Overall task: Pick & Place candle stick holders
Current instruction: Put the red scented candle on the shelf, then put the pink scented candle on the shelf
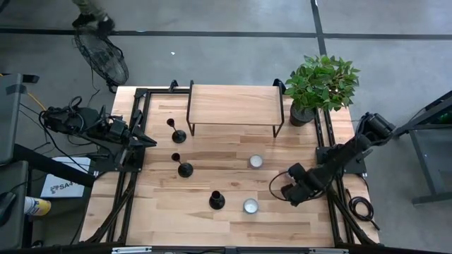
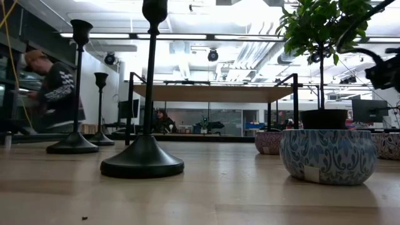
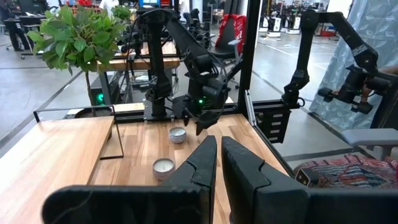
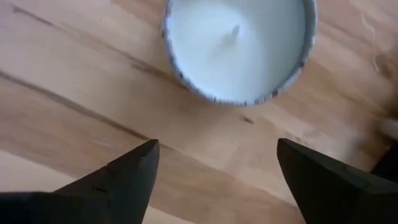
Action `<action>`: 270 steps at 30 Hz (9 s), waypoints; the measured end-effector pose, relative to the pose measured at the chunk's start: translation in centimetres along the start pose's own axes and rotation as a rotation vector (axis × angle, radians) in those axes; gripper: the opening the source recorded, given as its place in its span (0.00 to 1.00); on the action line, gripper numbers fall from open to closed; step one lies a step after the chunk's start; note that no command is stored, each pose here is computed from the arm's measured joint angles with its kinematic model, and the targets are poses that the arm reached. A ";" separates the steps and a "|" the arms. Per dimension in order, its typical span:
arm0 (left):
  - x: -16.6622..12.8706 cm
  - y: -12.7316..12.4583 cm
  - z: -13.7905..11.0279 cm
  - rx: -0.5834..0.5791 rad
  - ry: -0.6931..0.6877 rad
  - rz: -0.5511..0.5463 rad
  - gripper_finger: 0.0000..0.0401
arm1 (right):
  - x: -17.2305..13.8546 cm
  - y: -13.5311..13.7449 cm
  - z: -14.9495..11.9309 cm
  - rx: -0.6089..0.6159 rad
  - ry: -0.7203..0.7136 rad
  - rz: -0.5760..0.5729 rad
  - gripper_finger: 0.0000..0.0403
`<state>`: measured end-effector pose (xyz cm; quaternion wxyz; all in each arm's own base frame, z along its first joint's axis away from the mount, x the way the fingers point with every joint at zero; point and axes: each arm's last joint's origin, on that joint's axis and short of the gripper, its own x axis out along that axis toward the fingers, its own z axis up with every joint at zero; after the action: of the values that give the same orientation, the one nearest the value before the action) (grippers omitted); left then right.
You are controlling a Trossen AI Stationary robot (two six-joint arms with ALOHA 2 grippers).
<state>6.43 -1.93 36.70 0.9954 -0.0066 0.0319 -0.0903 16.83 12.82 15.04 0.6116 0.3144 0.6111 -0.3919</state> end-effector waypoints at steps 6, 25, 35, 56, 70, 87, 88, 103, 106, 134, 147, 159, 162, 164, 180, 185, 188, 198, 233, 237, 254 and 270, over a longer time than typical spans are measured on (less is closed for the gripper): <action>0.0 0.0 0.0 0.000 0.000 0.000 0.06 | 0.0 0.1 1.7 -0.009 -0.004 -0.002 0.80; 0.0 0.0 0.0 0.000 0.000 0.000 0.06 | 0.3 0.0 6.3 -0.062 0.014 0.001 0.80; 0.0 0.0 0.0 0.000 0.000 0.000 0.06 | 0.9 -0.1 7.4 -0.091 0.069 0.055 0.80; 0.0 0.0 0.0 0.000 0.000 0.000 0.06 | 1.9 -0.2 7.2 -0.123 0.110 0.118 0.77; 0.0 0.0 0.0 0.000 0.000 0.000 0.06 | 1.8 -0.1 7.1 -0.148 0.155 0.138 0.73; 0.0 0.0 0.0 0.000 0.000 0.000 0.06 | -3.4 2.8 10.3 -0.305 0.034 0.307 0.73; 0.0 0.0 0.0 0.000 0.001 0.000 0.06 | -4.0 3.0 10.7 -0.321 0.021 0.317 0.73; 0.0 0.0 0.0 0.000 0.001 0.000 0.06 | -13.8 2.2 18.4 -0.486 -0.216 0.443 0.73; 0.0 0.0 0.0 0.000 0.001 0.000 0.06 | -15.1 1.4 19.8 -0.491 -0.259 0.449 0.73; 0.0 0.0 0.0 0.000 0.001 0.000 0.06 | -18.0 -1.3 35.4 -0.507 -0.180 0.119 0.73; 0.0 0.0 0.0 0.000 0.000 0.001 0.06 | -15.1 -4.0 38.7 -0.387 -0.113 0.089 0.73; 0.0 0.0 0.0 0.000 0.001 0.001 0.06 | -15.1 -4.1 38.9 -0.273 -0.139 0.057 0.73; 0.0 0.0 0.0 0.000 0.000 0.000 0.06 | -15.2 -3.5 38.6 -0.290 -0.140 0.063 0.73; 0.0 0.0 0.0 0.000 0.001 0.000 0.06 | -15.3 -3.0 38.3 -0.307 -0.140 0.067 0.73; 0.0 0.0 0.0 0.000 0.001 0.000 0.06 | -13.0 3.1 34.4 -0.616 -0.115 0.006 0.73; 0.0 0.0 0.0 0.000 0.001 0.000 0.06 | -12.3 2.8 34.4 -0.549 -0.081 -0.002 0.73; 0.0 0.0 0.0 0.000 0.001 0.000 0.06 | -12.3 2.4 34.6 -0.500 -0.064 0.024 0.73; 0.0 0.0 0.0 0.000 0.000 0.000 0.06 | -12.4 0.5 35.6 -0.390 -0.044 0.059 0.73; 0.0 0.0 0.0 0.000 0.000 0.001 0.06 | -12.9 0.7 35.0 -0.448 -0.059 0.040 0.86; 0.0 0.0 0.0 0.000 0.001 0.001 0.06 | -13.7 0.4 34.7 -0.431 -0.070 0.044 0.85; 0.0 0.0 0.0 0.000 0.001 0.001 0.06 | -16.8 2.2 30.8 -0.424 -0.135 0.089 0.85; 0.0 0.0 0.0 0.000 0.000 0.000 0.06 | -17.8 9.0 21.3 -0.533 -0.250 -0.064 0.85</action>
<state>6.44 -1.93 36.70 0.9954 -0.0067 0.0321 -0.0901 36.23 0.52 33.07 0.7304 0.0726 0.6221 -0.2723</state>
